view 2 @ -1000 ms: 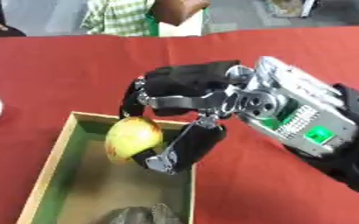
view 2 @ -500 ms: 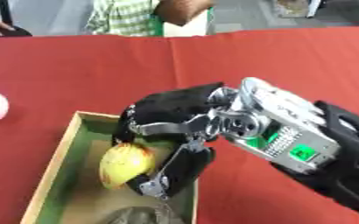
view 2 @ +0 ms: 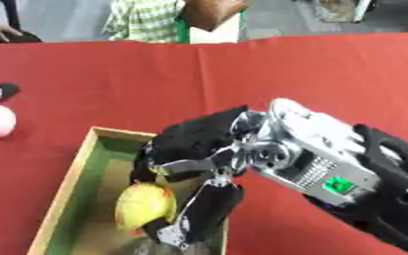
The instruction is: Pick up objects on the table and place them in the box.
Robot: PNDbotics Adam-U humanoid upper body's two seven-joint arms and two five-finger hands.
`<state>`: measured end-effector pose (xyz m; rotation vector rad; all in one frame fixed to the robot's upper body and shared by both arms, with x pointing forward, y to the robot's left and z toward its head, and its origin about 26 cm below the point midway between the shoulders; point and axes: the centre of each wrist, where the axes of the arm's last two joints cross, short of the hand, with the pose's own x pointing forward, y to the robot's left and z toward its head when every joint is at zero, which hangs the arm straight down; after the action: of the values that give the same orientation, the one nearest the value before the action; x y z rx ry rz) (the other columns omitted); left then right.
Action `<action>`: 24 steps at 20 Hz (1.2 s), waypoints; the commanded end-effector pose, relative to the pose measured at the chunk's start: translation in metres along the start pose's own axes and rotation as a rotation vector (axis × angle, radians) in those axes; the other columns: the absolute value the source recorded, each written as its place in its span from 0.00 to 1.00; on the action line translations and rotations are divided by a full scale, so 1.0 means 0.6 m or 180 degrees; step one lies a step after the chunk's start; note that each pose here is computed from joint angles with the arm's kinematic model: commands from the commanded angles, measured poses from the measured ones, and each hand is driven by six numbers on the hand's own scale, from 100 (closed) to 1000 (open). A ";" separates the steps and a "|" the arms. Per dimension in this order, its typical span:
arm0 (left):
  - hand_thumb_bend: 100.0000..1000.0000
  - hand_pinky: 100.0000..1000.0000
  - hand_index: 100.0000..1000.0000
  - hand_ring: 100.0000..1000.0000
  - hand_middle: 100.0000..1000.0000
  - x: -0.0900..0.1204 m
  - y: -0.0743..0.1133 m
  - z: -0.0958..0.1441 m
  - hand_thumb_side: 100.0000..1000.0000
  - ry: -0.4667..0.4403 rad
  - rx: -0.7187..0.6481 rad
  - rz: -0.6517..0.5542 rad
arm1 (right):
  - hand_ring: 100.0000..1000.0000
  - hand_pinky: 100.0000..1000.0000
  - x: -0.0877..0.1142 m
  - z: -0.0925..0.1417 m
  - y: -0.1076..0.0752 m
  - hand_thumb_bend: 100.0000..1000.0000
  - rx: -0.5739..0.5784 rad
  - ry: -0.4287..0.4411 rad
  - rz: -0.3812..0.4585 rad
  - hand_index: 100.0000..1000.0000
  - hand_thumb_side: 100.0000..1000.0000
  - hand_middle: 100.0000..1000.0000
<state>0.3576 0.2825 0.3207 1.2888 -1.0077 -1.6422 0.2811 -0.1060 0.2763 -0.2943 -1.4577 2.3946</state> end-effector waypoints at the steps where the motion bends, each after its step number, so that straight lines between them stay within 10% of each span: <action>1: 0.54 0.61 0.99 0.86 0.84 -0.018 -0.005 -0.023 0.78 0.0090 -0.0187 -0.0048 | 0.82 0.76 0.005 0.007 -0.008 0.00 -0.0073 0.0084 0.0115 0.83 0.75 0.70; 8: 0.60 0.63 1.00 0.89 0.87 -0.036 -0.051 -0.077 0.74 0.0136 -0.0635 -0.0087 | 0.83 0.76 0.004 0.009 -0.010 0.00 -0.0167 0.0257 0.0152 0.85 0.94 0.72; 12: 0.66 0.64 1.00 0.90 0.88 -0.041 -0.075 -0.098 0.74 0.0143 -0.0834 -0.0112 | 0.85 0.76 0.006 0.007 -0.010 0.32 -0.0136 0.0278 0.0159 0.90 1.00 0.74; 13: 0.73 0.66 1.00 0.91 0.89 -0.043 -0.081 -0.101 0.73 0.0130 -0.0882 -0.0122 | 0.87 0.78 0.006 0.007 -0.010 0.58 -0.0129 0.0277 0.0158 0.94 1.00 0.76; 15: 0.76 0.66 1.00 0.92 0.89 -0.048 -0.093 -0.108 0.73 0.0122 -0.0981 -0.0159 | 0.89 0.79 0.004 0.008 -0.010 0.65 -0.0116 0.0264 0.0152 0.96 1.00 0.77; 24: 0.77 0.65 1.00 0.92 0.89 -0.067 -0.115 -0.127 0.72 0.0367 -0.1194 -0.0362 | 0.90 0.79 -0.004 0.020 -0.014 0.70 -0.0231 0.0238 0.0136 0.96 1.00 0.79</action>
<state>0.4315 0.3298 0.2420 1.1331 -0.5387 -1.7447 0.2823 -0.1083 0.2802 -0.3996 -1.4894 2.3539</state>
